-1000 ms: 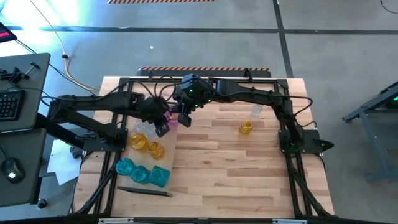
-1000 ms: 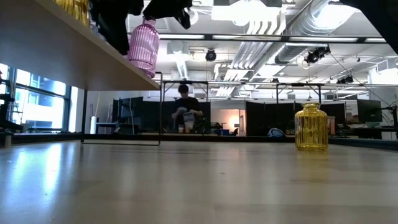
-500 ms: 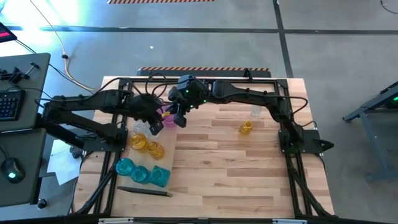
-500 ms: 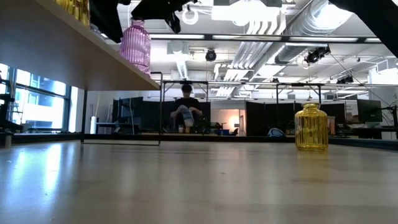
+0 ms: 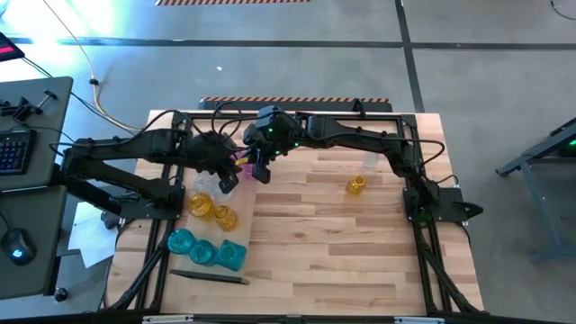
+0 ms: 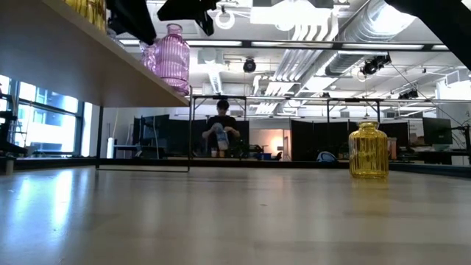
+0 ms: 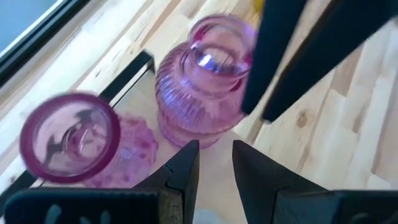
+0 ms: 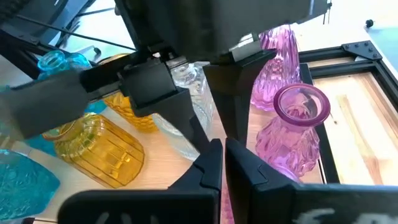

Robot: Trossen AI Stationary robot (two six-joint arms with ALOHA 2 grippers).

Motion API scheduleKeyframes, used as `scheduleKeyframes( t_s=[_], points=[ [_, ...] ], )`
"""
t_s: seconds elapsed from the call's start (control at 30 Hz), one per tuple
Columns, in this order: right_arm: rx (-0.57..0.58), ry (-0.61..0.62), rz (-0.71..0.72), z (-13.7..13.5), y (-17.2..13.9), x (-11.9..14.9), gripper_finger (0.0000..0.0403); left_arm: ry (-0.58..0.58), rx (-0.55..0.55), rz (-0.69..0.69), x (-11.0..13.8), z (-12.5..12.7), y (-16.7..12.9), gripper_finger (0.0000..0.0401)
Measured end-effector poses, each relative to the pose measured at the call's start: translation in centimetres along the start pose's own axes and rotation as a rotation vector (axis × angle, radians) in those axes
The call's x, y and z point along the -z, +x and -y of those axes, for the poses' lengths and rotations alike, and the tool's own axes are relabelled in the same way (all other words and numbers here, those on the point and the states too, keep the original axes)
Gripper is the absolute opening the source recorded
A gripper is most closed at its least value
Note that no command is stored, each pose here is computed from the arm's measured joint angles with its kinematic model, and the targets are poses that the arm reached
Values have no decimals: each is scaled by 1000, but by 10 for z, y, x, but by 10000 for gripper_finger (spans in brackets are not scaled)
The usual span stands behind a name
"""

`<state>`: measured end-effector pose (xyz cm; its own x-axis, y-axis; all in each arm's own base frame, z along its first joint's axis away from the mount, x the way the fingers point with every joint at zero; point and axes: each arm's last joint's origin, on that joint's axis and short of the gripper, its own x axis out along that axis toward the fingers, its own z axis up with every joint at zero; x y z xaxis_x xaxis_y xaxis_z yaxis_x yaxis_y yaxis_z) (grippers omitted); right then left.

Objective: Sort vases onto shelf
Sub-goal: Put the violet flower vase on the shelf, then adjust the violet flower vase on the shelf

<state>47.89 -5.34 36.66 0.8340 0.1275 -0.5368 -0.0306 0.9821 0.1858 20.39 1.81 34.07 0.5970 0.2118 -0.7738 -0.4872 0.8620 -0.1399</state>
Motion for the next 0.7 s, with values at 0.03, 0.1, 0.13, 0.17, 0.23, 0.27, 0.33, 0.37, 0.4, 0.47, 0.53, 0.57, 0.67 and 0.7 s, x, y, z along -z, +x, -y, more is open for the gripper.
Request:
scheduleKeyframes(
  t_s=[0.03,0.1,0.13,0.17,0.23,0.27,0.33,0.37,0.4,0.47,0.53,0.57,0.67,0.7],
  points=[
    [0,0,2,0,0,0,0,3,4,8,-1,0,-2,87],
    [0,-1,3,0,0,0,0,8,12,24,-3,0,-7,87],
    [0,-1,3,0,0,0,0,10,14,31,-4,0,-9,87],
    [0,-1,4,0,0,-1,0,16,13,32,-5,0,-10,87],
    [0,-1,6,0,-1,-1,0,23,12,46,-7,0,-15,87],
    [3,-1,7,0,-1,-1,0,21,15,59,-9,0,-18,87],
    [21,-2,8,1,-1,-1,0,22,15,71,-11,0,-22,87],
    [24,-1,8,1,-1,-1,0,27,14,73,-12,0,-23,87],
    [27,-2,9,1,-1,-1,0,32,17,81,-13,0,-25,87],
    [29,-1,10,2,-2,-1,0,30,21,105,-16,0,-31,87],
    [32,0,8,3,-2,-1,0,39,17,127,-18,0,-36,87],
    [34,1,9,3,-2,-1,0,50,13,139,-19,0,-40,87],
    [40,5,5,6,-2,0,0,49,5,209,-24,-2,-55,87],
    [42,4,4,7,-2,0,0,46,5,222,-25,-3,-59,87]
  ],
)
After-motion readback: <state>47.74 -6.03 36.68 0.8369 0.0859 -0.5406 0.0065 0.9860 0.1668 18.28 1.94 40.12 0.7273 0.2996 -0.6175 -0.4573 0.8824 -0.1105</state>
